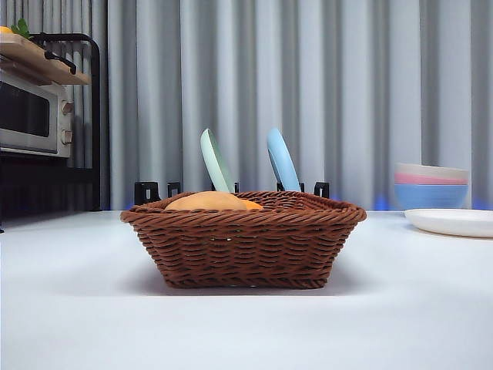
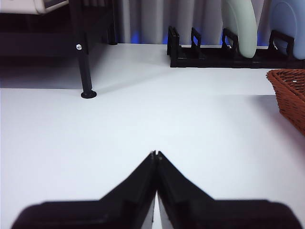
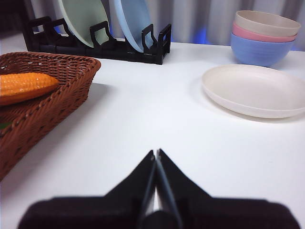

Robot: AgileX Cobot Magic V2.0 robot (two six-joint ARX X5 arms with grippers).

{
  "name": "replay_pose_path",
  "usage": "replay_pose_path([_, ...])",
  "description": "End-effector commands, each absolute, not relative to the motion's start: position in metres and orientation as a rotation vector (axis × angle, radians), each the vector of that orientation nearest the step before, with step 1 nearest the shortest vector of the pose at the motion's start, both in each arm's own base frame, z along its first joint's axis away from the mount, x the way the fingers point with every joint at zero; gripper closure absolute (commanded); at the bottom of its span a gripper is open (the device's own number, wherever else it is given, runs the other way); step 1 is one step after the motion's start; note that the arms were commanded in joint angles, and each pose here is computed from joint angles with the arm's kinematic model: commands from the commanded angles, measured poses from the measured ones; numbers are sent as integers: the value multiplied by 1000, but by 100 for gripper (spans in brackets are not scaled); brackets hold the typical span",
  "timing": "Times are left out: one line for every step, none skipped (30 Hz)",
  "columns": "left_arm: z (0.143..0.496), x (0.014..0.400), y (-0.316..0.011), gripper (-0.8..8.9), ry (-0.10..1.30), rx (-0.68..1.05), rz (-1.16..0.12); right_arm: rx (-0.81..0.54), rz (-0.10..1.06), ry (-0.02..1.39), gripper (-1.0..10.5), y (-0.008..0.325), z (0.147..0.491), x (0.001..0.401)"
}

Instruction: Pick up the basket,pick up the corn from the table,pick up the potato from the table,pick up the cucumber from the table,put all items into the basket

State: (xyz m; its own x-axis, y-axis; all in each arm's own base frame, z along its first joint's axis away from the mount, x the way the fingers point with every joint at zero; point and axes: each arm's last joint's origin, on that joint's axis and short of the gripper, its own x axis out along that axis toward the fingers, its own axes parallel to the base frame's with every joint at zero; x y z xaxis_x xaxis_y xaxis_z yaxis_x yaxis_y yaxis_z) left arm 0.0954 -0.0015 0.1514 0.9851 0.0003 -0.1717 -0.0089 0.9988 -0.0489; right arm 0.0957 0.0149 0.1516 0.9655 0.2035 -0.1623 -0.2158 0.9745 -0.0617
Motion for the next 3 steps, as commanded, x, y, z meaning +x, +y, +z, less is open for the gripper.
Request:
replay_pose_path([147, 96, -1, 816, 180, -56, 9, -71, 209, 161, 963, 15, 149, 96])
replay_pose_path([147, 96, -1, 816, 180, -56, 9, -71, 209, 161, 963, 15, 149, 96])
replay_pose_path([147, 96, -1, 816, 180, -56, 9, -71, 209, 161, 963, 15, 149, 96])
